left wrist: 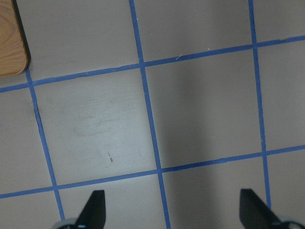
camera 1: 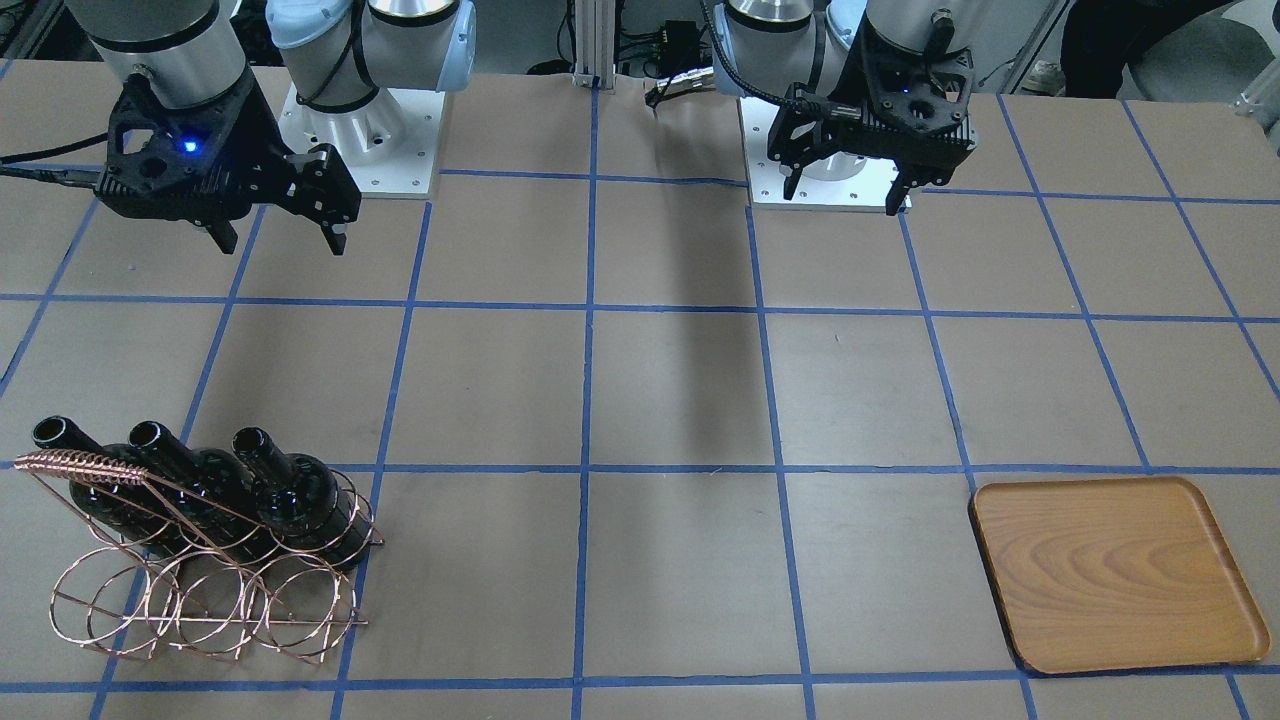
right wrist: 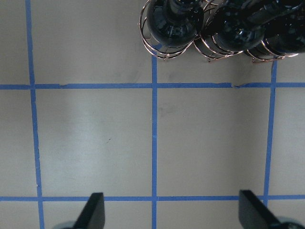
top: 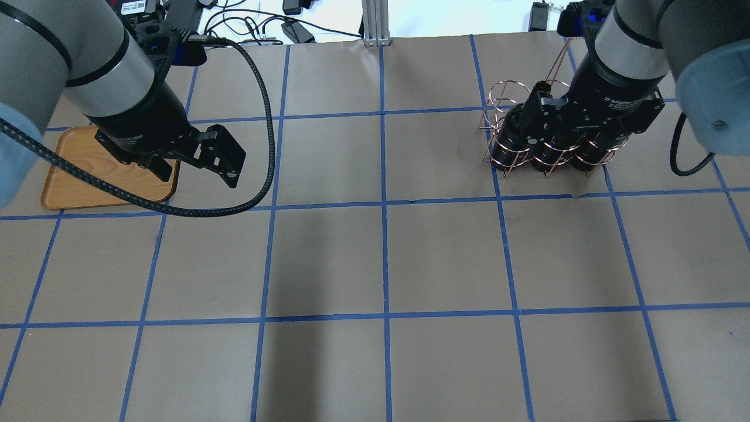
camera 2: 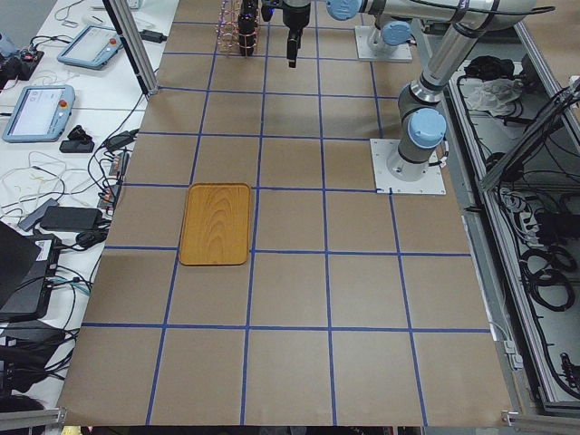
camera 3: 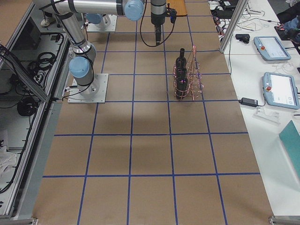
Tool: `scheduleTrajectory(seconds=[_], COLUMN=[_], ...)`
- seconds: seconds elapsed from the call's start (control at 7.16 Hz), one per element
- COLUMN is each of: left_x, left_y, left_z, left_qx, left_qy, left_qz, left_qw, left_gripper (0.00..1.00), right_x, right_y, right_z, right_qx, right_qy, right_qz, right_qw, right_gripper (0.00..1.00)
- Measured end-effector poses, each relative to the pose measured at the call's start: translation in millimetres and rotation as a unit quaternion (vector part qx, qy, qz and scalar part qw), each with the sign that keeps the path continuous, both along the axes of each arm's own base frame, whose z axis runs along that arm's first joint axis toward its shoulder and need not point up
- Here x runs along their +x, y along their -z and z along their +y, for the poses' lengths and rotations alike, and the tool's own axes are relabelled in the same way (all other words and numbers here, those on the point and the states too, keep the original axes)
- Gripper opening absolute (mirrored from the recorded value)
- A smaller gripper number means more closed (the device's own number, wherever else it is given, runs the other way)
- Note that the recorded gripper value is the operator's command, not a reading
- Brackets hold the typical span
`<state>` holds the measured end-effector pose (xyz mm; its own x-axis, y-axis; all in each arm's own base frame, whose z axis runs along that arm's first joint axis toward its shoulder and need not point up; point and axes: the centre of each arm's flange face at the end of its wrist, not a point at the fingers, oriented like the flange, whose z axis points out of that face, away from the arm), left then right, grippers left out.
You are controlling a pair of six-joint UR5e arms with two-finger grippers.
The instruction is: Take wine from basket and place on tray
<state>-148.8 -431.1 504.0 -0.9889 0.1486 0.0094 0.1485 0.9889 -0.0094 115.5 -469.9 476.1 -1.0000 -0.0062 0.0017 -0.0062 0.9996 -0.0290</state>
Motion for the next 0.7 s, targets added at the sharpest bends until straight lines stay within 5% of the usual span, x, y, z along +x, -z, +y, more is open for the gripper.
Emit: scheduleTrajectory(seconds=[0.7], left_x=[0.0], left_y=[-0.5], left_z=[0.4], left_qx=[-0.001], left_qy=[0.0], left_qz=[0.0], left_qw=[1.0], left_gripper=[1.0], right_x=[-3.1], right_y=[-0.7], right_z=[-4.4], right_qx=[-0.008], right_qy=[-0.003], right_qz=[0.0], right_qw=[1.0], right_gripper=[1.0])
